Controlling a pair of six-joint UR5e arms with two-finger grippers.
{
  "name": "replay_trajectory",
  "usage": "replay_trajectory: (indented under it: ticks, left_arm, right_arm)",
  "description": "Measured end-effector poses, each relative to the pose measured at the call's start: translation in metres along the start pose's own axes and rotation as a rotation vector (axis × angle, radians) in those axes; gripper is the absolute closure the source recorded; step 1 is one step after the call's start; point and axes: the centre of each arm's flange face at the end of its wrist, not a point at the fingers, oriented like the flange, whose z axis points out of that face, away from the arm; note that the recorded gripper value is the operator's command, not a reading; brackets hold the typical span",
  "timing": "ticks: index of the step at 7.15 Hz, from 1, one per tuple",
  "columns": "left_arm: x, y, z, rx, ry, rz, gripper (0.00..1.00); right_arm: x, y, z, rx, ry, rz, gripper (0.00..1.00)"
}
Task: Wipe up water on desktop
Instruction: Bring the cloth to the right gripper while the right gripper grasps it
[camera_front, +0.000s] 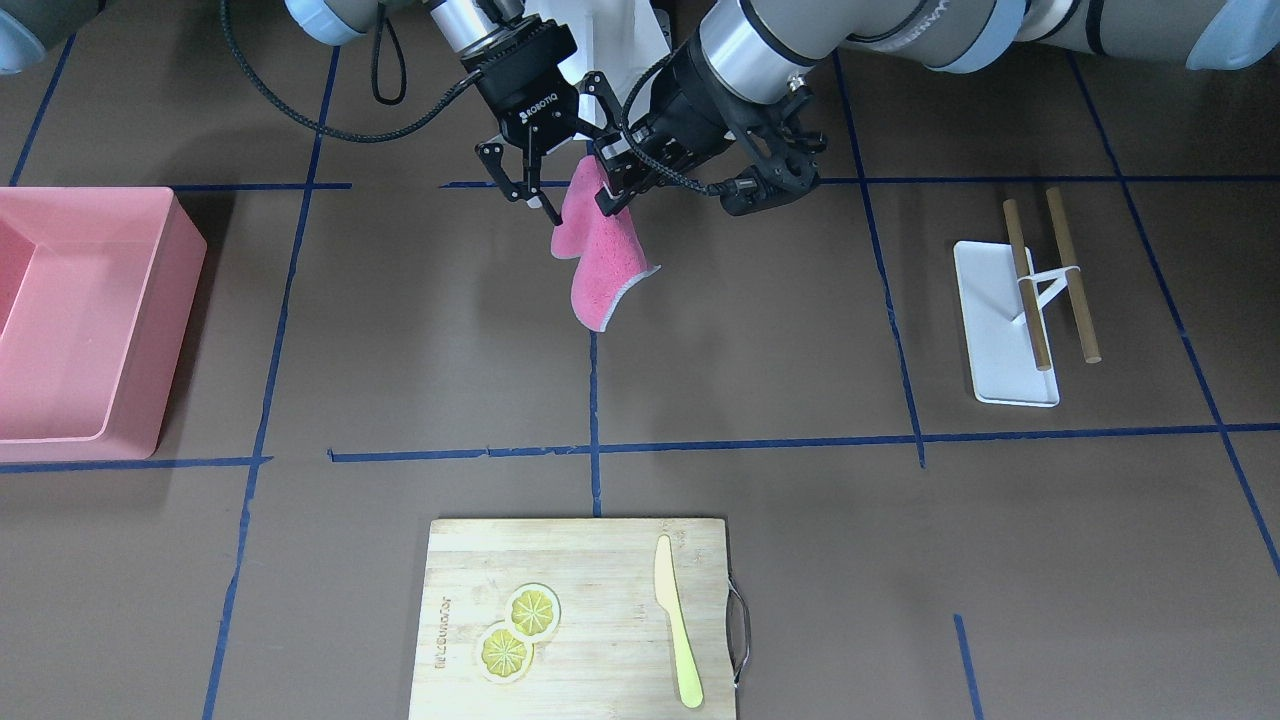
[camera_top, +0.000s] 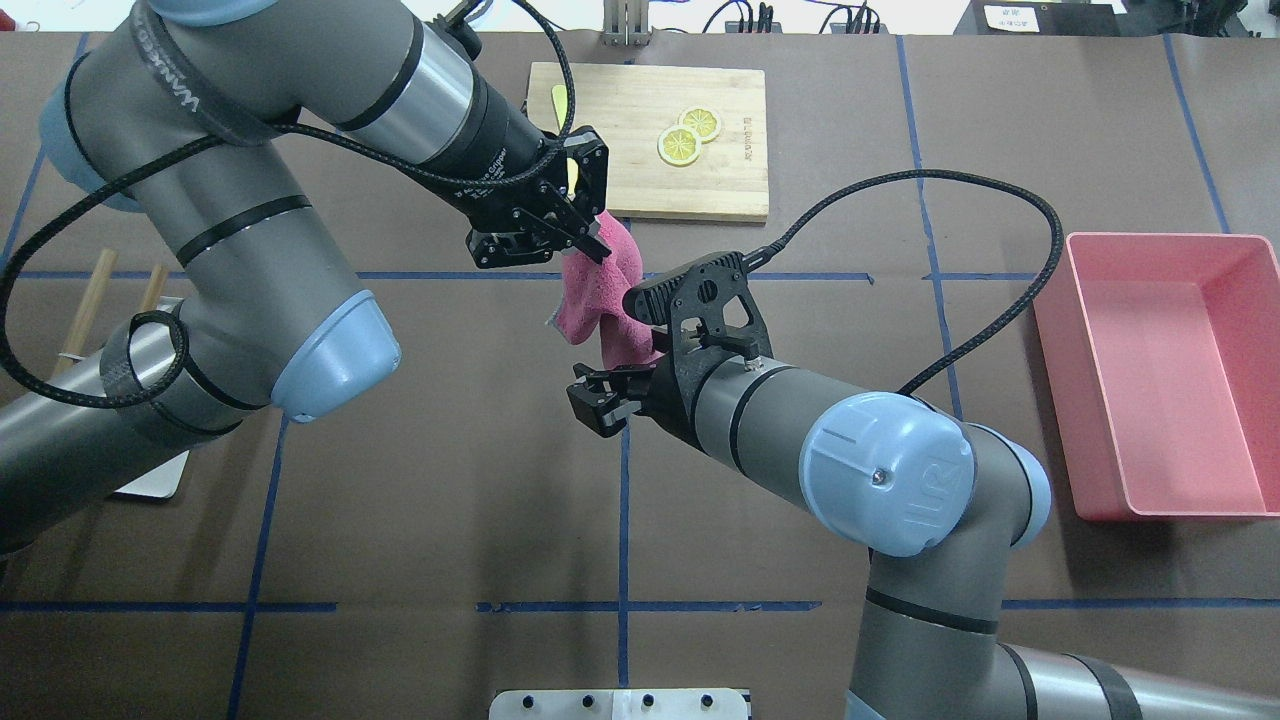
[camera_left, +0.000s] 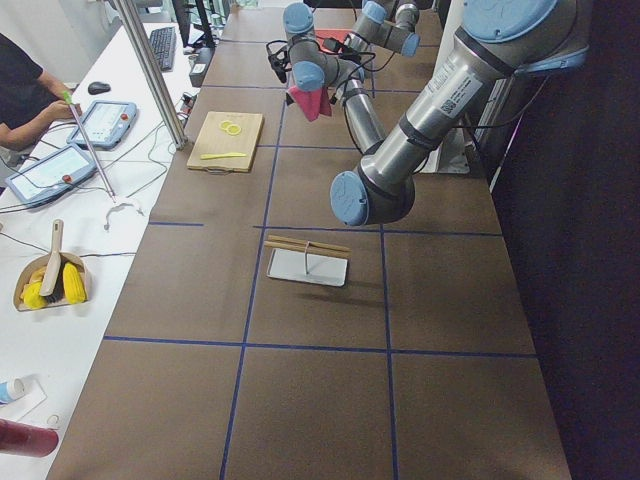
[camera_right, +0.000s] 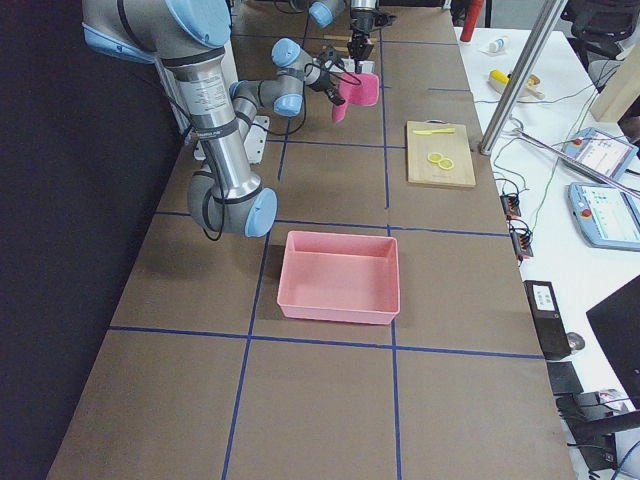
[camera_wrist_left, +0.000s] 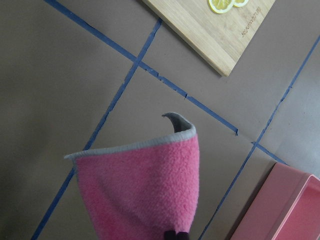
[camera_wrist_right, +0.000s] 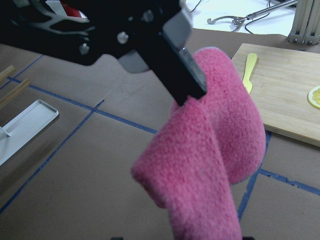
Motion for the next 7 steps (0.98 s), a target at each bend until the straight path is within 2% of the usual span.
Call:
replay_trajectory:
  ticks: [1, 5, 6, 7]
  left_arm:
    - [-0.0004, -0.0012, 0.0011, 0.001, -0.002, -0.003, 1.00]
    - [-0.0012, -0.0040, 0.0038, 0.002, -0.007, -0.002, 1.00]
    - [-0.0012, -0.0041, 0.0040, 0.002, -0.007, 0.000, 0.89]
    - [-0.0012, -0.0039, 0.0037, 0.001, -0.007, 0.003, 0.35]
  right_arm:
    - [-0.0008, -0.0003, -0.0009, 0.001, -0.004, 0.001, 1.00]
    - [-0.0025, -0.0004, -0.0018, 0.002, -0.007, 0.014, 1.00]
    - [-0.0025, -0.0004, -0.0018, 0.003, -0.008, 0.015, 1.00]
    - [-0.0026, -0.0005, -0.0019, 0.003, -0.008, 0.015, 1.00]
